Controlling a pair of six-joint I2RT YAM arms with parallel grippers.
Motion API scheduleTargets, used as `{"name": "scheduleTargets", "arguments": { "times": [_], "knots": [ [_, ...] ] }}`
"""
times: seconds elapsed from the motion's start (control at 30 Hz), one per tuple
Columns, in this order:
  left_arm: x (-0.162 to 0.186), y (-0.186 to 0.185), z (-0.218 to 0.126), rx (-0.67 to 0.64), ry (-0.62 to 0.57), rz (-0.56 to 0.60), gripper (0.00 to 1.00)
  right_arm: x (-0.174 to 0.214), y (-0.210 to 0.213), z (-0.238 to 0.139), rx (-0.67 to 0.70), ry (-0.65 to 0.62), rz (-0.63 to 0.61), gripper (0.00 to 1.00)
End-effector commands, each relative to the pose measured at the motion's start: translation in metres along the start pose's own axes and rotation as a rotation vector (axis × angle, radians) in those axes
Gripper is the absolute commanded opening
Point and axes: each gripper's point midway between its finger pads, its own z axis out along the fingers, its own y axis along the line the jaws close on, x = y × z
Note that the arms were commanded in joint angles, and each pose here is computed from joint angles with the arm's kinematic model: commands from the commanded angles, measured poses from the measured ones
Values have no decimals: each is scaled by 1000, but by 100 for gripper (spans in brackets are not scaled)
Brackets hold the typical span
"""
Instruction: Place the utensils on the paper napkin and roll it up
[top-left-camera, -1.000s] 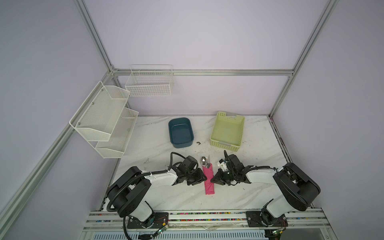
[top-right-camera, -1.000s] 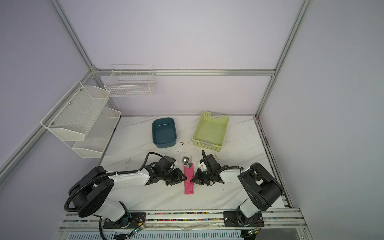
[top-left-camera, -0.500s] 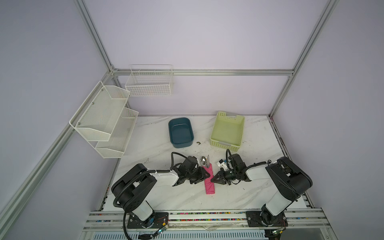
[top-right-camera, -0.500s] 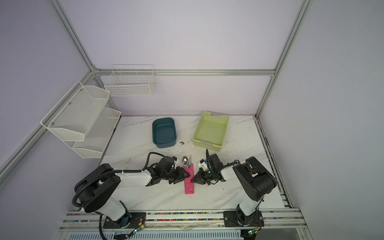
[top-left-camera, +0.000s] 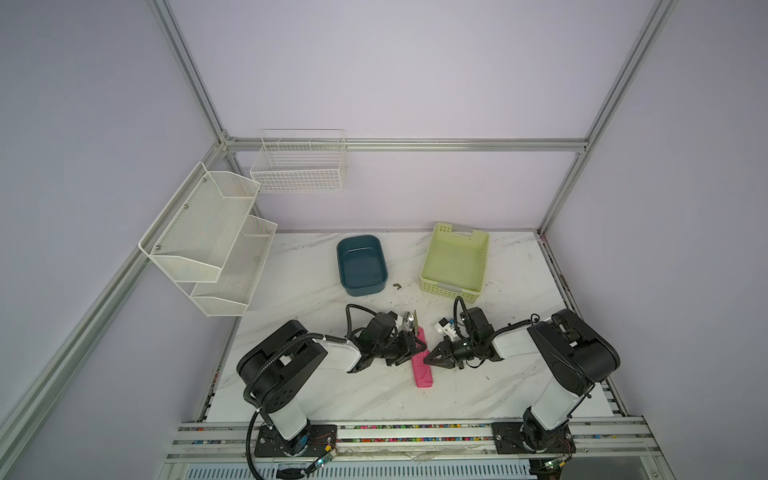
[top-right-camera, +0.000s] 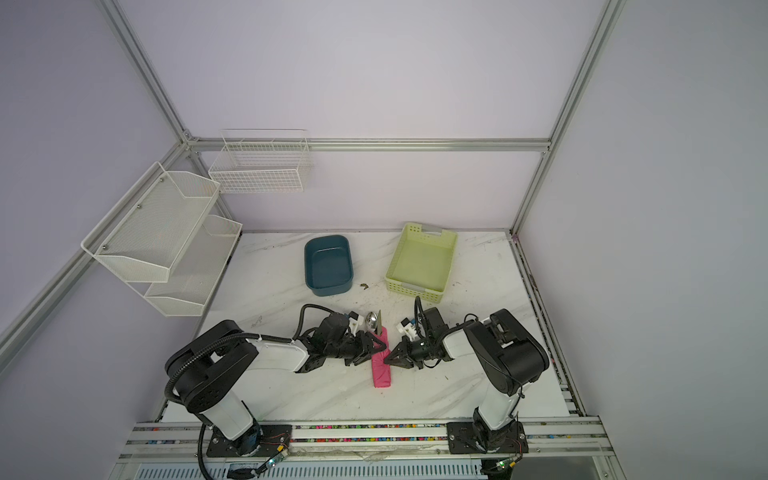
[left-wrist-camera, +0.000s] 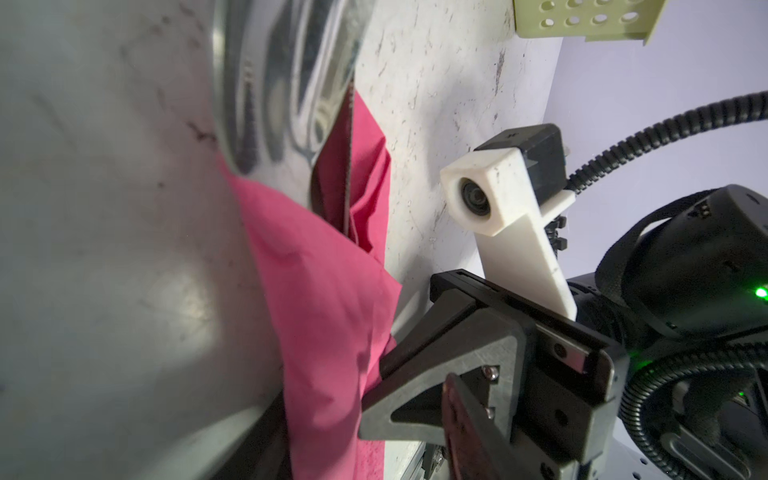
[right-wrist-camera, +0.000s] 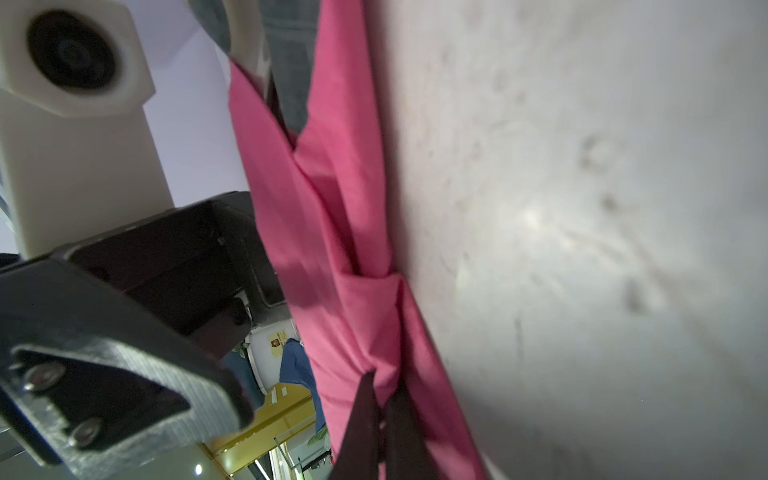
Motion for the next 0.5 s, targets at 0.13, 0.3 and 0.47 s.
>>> {"name": "scheduleTargets", "arguments": {
  "times": [0.13,0.3,0.47],
  "knots": [
    [23,48,13,-169,45,-54,50,25,-77,-3,249,8,238,0],
    [24,50,16,-206,27,-50,44,25,-77,-4,250,7,238,0],
    [25,54,17,-260,20,-31,41,25,-78,-5,252,6,238,0]
  ]
}}
